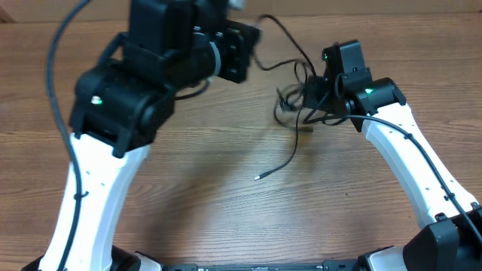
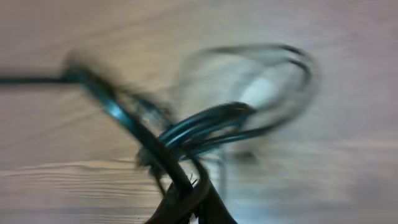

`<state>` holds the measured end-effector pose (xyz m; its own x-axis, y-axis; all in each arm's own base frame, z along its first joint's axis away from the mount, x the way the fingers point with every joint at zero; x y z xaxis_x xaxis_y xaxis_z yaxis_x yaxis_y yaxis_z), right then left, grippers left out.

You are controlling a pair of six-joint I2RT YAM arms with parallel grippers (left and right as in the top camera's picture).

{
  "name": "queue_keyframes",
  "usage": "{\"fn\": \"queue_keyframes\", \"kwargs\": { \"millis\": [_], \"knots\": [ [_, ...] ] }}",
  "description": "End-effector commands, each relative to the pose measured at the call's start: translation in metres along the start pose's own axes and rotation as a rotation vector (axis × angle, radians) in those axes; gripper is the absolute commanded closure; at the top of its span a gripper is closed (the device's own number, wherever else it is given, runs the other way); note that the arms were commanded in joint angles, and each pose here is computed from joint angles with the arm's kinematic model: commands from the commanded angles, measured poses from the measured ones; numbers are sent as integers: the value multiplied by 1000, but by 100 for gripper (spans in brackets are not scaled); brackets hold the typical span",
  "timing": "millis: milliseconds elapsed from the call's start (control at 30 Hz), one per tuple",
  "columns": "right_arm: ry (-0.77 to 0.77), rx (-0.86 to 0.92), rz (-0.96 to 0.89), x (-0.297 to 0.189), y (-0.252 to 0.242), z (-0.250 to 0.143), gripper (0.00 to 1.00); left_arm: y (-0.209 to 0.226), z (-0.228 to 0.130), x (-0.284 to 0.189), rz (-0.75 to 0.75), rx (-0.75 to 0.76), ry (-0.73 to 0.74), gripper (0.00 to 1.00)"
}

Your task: Untangle cables

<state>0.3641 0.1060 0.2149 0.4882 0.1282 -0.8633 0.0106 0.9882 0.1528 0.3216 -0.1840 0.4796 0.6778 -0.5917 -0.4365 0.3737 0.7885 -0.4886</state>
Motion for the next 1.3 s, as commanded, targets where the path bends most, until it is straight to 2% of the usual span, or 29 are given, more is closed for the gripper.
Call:
{"fn": "queue_keyframes", "kwargs": {
  "millis": [0,100,300,400,500,567,867,1000,1167,1267],
  "knots": [
    [-39,21,-233,-9,-29,5,96,43,30,-36,172,-21,-146,96],
    [-14,34,-334,-12,-43,-3,96,83,40,-47,286,-80,-174,96],
    [-3,32,-321,-12,-41,-5,96,134,40,-55,458,-169,-166,96],
    [31,-17,-164,-9,-21,-6,96,143,34,-45,470,-206,-124,96],
    [60,-188,121,-17,14,-4,96,153,24,-29,503,-223,-54,96],
    [39,-206,203,-31,26,2,96,163,15,-17,530,-243,8,96],
    [-127,-222,204,-101,28,26,96,226,-27,23,789,-291,245,96],
    [-171,-251,213,-123,27,22,96,250,-35,21,960,-289,266,96],
    [-220,-439,314,-144,38,15,96,264,-36,10,1127,-341,213,96],
    [-257,-311,72,-143,7,26,96,272,-37,-6,1258,-377,161,96]
  ]
}}
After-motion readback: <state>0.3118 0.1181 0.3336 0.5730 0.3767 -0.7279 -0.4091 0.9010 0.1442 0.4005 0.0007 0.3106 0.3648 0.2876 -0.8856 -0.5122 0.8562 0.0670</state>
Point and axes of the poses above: each gripper's point midway between its finger pads, its own x axis out along the fingers, its own y axis along the line the jaws close on, z = x × y, the point moved 5 cm from there along -x, back along the fingers, and after that the axes turned 8 degrees about -x, right-handed, at the moved point
